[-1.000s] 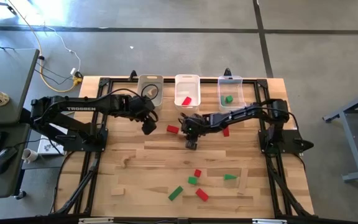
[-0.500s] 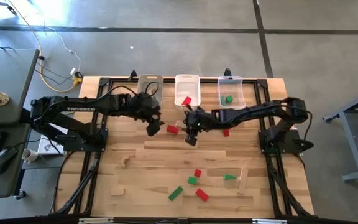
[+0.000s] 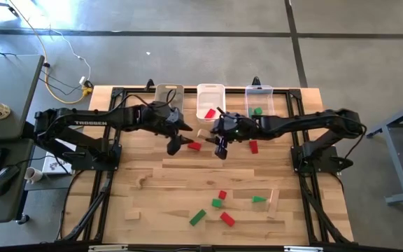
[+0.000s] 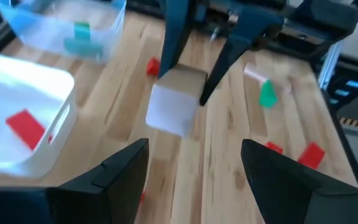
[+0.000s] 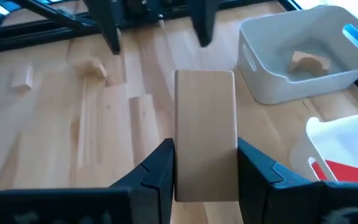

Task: Sort & place blocks by color
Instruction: Put the brown block into the gray bin

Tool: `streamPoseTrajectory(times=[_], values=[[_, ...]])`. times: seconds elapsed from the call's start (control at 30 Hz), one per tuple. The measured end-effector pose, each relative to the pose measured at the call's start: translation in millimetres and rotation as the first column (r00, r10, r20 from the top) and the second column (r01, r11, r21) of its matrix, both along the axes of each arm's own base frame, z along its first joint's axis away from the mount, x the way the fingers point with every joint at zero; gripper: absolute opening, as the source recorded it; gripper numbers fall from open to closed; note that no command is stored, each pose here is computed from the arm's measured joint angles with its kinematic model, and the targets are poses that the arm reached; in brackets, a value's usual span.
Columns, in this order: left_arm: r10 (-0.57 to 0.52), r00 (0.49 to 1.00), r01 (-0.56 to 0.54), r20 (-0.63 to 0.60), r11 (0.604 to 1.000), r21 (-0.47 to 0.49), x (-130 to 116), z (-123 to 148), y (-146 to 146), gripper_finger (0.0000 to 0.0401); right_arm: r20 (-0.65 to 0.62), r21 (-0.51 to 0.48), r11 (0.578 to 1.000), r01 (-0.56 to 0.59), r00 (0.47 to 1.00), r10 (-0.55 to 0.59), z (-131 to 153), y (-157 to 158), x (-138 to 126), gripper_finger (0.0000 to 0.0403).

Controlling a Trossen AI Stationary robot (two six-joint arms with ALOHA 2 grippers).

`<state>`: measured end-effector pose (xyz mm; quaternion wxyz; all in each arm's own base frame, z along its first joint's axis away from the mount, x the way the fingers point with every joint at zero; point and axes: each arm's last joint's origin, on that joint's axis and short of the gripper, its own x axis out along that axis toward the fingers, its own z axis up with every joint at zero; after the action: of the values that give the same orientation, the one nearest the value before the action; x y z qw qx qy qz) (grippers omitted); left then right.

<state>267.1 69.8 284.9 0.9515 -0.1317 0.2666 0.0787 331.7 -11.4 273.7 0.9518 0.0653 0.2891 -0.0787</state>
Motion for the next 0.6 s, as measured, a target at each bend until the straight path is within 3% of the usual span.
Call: streamPoseTrajectory(times=[0.27, 0.6], values=[[-0.011, 0.997, 0.01, 0.072, 1.0, 0.017, 3.8, 6.2, -0.4, 0.0243, 0.057, 0.053, 0.994, -0.095, 0.994, 0.092, 6.2, 3.2, 1.1, 0.0102], [-0.077, 0.992, 0.08, 0.1, 0.996, -0.033, 4.7, 7.7, -2.9, 0.0243, 0.146, 0.062, 0.992, -0.111, 0.984, 0.101, 13.7, 3.6, 5.2, 0.0102]])
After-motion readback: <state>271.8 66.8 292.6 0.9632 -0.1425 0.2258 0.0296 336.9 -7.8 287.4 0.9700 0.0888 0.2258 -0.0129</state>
